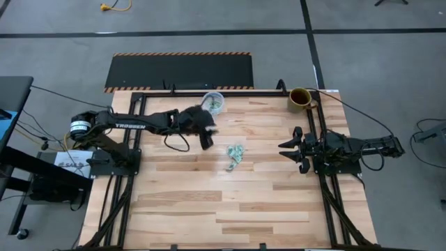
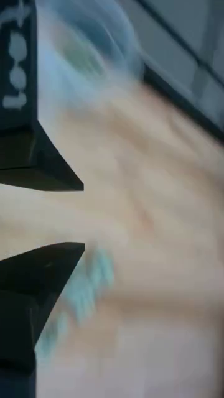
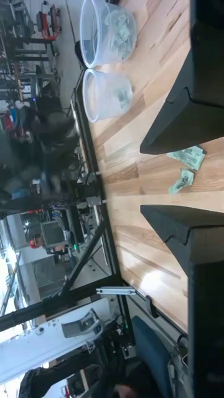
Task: Pick and place items into bin
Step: Put the stevia packet into the bottom bin
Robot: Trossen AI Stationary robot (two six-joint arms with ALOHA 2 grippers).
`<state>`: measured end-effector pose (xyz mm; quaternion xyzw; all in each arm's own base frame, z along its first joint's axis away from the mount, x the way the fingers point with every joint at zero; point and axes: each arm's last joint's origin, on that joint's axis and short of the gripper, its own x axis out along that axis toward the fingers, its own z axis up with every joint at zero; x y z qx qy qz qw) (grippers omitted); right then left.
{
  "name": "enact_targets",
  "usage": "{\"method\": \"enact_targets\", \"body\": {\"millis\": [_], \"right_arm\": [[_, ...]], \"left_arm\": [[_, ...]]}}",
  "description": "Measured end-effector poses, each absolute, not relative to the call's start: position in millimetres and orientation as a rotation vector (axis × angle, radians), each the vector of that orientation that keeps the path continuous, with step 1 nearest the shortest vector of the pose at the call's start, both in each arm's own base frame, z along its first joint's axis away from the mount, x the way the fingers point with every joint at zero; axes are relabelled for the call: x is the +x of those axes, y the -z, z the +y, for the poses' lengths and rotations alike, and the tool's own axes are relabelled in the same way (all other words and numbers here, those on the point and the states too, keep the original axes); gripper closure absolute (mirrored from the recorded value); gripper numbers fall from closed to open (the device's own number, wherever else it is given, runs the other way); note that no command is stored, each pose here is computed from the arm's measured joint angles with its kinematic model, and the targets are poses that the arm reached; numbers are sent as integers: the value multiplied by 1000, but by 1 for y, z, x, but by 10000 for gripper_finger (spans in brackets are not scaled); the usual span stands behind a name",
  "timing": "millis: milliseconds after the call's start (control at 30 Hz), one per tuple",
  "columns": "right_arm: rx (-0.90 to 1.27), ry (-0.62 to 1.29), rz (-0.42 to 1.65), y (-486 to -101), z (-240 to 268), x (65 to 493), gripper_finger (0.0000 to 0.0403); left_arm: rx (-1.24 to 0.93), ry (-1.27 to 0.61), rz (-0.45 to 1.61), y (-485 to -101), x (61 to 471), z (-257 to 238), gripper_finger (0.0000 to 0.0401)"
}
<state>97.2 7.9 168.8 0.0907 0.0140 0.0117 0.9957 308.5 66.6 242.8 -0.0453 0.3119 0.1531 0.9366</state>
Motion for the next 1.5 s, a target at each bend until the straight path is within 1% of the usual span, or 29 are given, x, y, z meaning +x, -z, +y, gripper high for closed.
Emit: {"method": "enact_targets", "body": {"millis": [67, 133, 200, 300, 433, 667, 867, 1000, 1233, 1500], "right_arm": [[182, -23, 28, -169, 8, 97, 267], [182, -23, 28, -169, 8, 97, 267], [182, -23, 28, -169, 8, 97, 267], [182, -23, 27, -169, 8, 97, 267], [182, -23, 28, -169, 8, 97, 267], [182, -23, 28, -169, 8, 97, 267], [182, -23, 28, -169, 8, 97, 267], [182, -23, 28, -169, 8, 97, 267], [182, -23, 28, -169, 8, 97, 267], [182, -23, 28, -169, 8, 97, 267]], "left_arm": [[-42, -187, 604, -244, 315, 55, 267], [66, -75, 619, -241, 318, 43, 266], [178, -10, 646, -236, 321, 32, 266], [282, 15, 704, -224, 325, 20, 266], [342, 32, 708, -210, 335, 13, 266], [379, 78, 672, -185, 354, 5, 266], [339, 160, 620, -173, 364, -2, 266], [304, 172, 621, -171, 364, -4, 266], [312, 232, 605, -172, 364, -25, 266], [284, 221, 606, -168, 366, -27, 266]]}}
